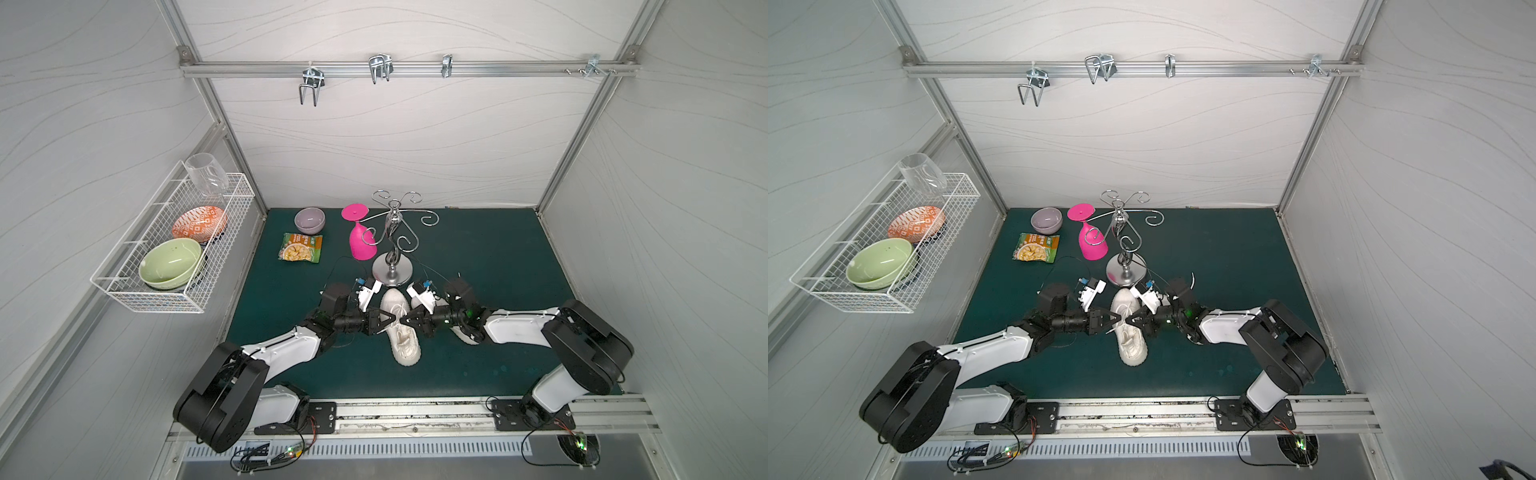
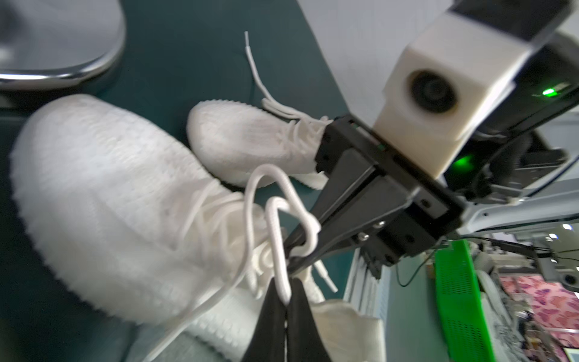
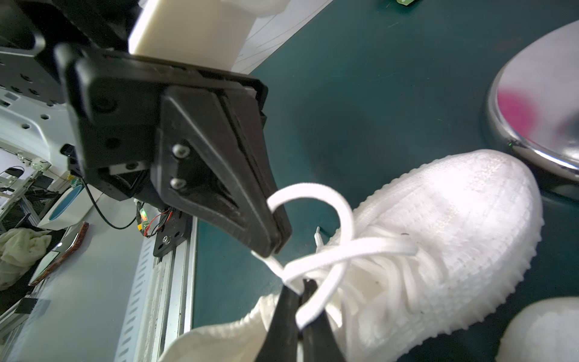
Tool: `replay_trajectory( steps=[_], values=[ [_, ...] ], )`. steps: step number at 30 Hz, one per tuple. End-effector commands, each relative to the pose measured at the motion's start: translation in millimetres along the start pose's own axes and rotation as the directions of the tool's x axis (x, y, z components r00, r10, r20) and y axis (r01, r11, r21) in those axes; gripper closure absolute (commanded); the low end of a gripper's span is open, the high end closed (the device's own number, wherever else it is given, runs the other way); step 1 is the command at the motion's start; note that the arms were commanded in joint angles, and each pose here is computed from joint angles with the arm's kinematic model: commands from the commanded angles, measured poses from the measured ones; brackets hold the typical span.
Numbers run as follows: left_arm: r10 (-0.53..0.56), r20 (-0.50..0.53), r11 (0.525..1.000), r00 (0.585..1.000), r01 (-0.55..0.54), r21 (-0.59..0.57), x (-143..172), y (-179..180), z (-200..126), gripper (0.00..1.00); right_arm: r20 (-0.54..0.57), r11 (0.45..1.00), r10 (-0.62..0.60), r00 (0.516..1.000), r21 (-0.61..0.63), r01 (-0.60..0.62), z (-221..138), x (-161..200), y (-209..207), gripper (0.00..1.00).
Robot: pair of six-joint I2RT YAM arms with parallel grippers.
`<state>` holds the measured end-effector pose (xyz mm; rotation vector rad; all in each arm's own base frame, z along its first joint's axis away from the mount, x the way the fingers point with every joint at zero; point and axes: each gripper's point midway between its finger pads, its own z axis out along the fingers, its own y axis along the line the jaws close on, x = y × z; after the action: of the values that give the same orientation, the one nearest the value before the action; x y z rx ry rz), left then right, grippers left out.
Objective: Tie the shoes
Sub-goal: Cross the shoelace with the shoelace.
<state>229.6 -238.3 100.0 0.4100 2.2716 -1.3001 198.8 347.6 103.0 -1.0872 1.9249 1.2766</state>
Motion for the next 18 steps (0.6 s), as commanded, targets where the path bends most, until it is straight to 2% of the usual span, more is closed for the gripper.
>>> replay_trajectory(
  steps=[1,4,5,7,8,10,11,12,14,16,18],
  values=[
    [0.01,-0.015,0.987,1.0,-0.013,-0.161,2,25,-6,1.0,0.021,1.0,-0.026,0.999,0.006,0.026,0,-10,1,1.0],
    [0.012,-0.006,0.975,1.0,-0.013,-0.221,0,31,-11,1.0,0.015,1.0,-0.028,0.999,0.008,0.028,1,-10,0,1.0],
    [0.009,-0.005,0.968,1.0,-0.01,-0.249,-1,34,-14,0.96,0.014,1.0,-0.026,1.0,0.011,0.026,1,-9,0,1.0],
    [0.014,0.006,0.952,1.0,-0.011,-0.304,-6,37,-21,0.7,0.012,1.0,-0.028,1.0,0.012,0.028,1,-9,-1,1.0],
    [0.022,0.014,0.948,1.0,-0.016,-0.318,-9,36,-25,0.61,0.011,1.0,-0.028,1.0,0.012,0.028,2,-9,-1,1.0],
    [0.063,0.049,0.947,0.997,-0.044,-0.319,-19,25,-33,0.49,0.012,1.0,-0.026,1.0,0.016,0.026,1,-9,-1,1.0],
    [0.084,0.065,0.945,0.994,-0.059,-0.321,-22,21,-36,0.46,0.013,1.0,-0.024,1.0,0.018,0.024,1,-9,-2,1.0],
    [0.11,0.08,0.944,0.991,-0.079,-0.32,-26,14,-40,0.45,0.011,1.0,-0.023,1.0,0.017,0.023,1,-9,-2,1.0],
    [0.17,0.087,0.94,0.982,-0.136,-0.312,-30,0,-43,0.5,0.012,1.0,-0.022,1.0,0.02,0.022,1,-9,-2,1.0],
    [0.248,0.064,0.93,0.967,-0.219,-0.297,-29,-16,-38,0.63,0.011,1.0,-0.021,1.0,0.019,0.021,1,-9,-2,1.0],
    [0.281,0.025,0.929,0.959,-0.265,-0.259,-26,-26,-28,0.72,0.012,1.0,-0.022,1.0,0.02,0.022,1,-10,-2,1.0]
  ],
)
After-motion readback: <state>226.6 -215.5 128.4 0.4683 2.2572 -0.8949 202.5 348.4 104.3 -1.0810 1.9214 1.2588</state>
